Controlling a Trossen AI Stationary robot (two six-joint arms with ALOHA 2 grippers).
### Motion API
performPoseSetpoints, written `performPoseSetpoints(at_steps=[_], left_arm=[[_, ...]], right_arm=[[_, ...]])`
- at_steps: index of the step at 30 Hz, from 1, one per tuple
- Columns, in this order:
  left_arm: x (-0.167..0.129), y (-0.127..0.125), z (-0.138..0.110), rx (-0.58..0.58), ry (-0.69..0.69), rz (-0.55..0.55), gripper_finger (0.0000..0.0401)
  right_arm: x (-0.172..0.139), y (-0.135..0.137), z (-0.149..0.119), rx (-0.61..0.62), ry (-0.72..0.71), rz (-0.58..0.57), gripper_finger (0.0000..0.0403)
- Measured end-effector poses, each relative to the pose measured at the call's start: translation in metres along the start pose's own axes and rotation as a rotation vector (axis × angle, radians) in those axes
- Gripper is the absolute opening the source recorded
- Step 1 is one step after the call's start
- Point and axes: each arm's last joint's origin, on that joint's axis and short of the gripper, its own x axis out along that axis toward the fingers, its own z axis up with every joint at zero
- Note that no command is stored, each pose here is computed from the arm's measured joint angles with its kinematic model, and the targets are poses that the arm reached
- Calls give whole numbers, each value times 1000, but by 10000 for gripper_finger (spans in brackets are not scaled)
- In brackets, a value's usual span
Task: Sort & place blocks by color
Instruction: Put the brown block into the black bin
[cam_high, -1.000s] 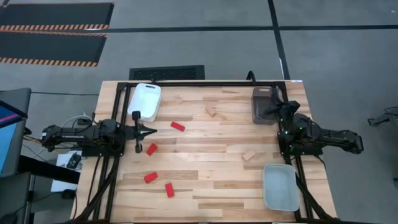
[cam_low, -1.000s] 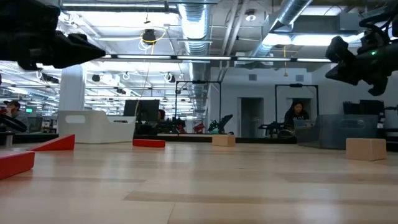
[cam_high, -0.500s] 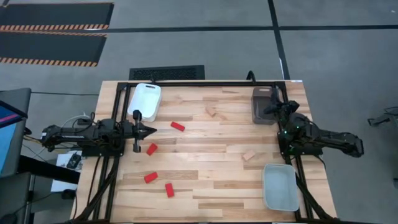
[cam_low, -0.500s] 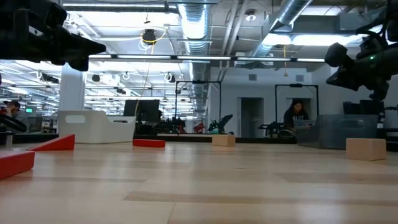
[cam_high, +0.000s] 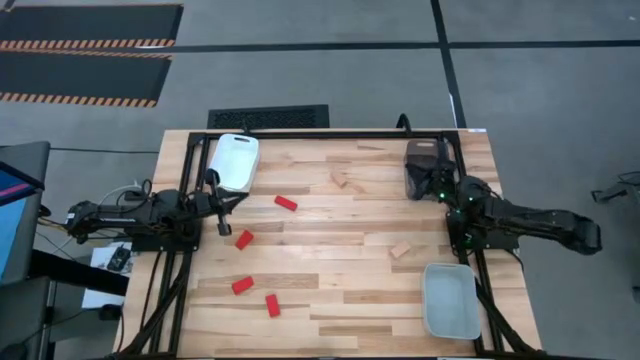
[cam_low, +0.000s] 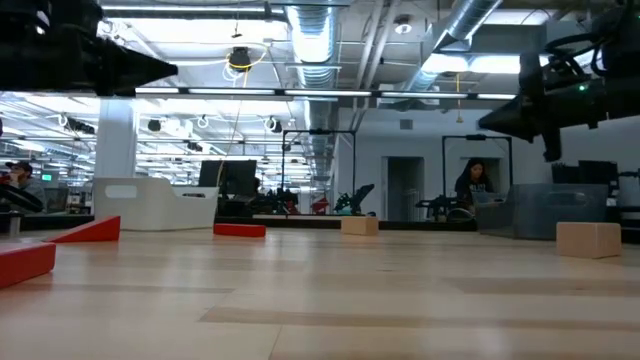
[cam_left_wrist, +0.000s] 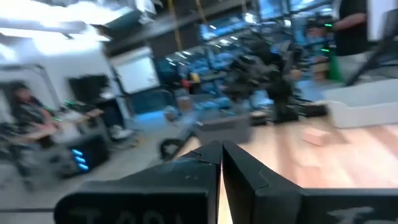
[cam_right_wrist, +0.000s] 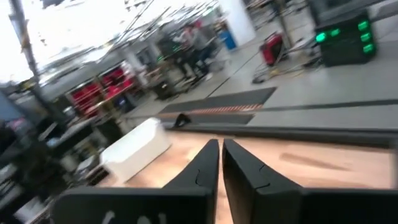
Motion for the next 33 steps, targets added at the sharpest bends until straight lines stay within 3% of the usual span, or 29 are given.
performPoseSetpoints(at_steps=[8, 14, 20, 24, 28, 33], left_arm=[[4, 8, 10, 76, -94, 97, 61], [14, 15, 5, 62, -45, 183, 92], [22, 23, -4, 15, 39, 310, 93], [25, 24, -10, -29, 87, 325, 87], [27, 23, -15, -49, 124, 318, 87], [30, 21, -20, -54, 162, 309, 89]], right_arm=[[31, 33, 5, -79, 73, 49, 111], [90, 63, 2, -181, 196, -46, 164], [150, 70, -23, -299, 452, -182, 207], [181, 73, -32, -309, 632, -130, 231], [205, 76, -38, -320, 712, -81, 244], [222, 74, -44, -326, 797, -133, 246]])
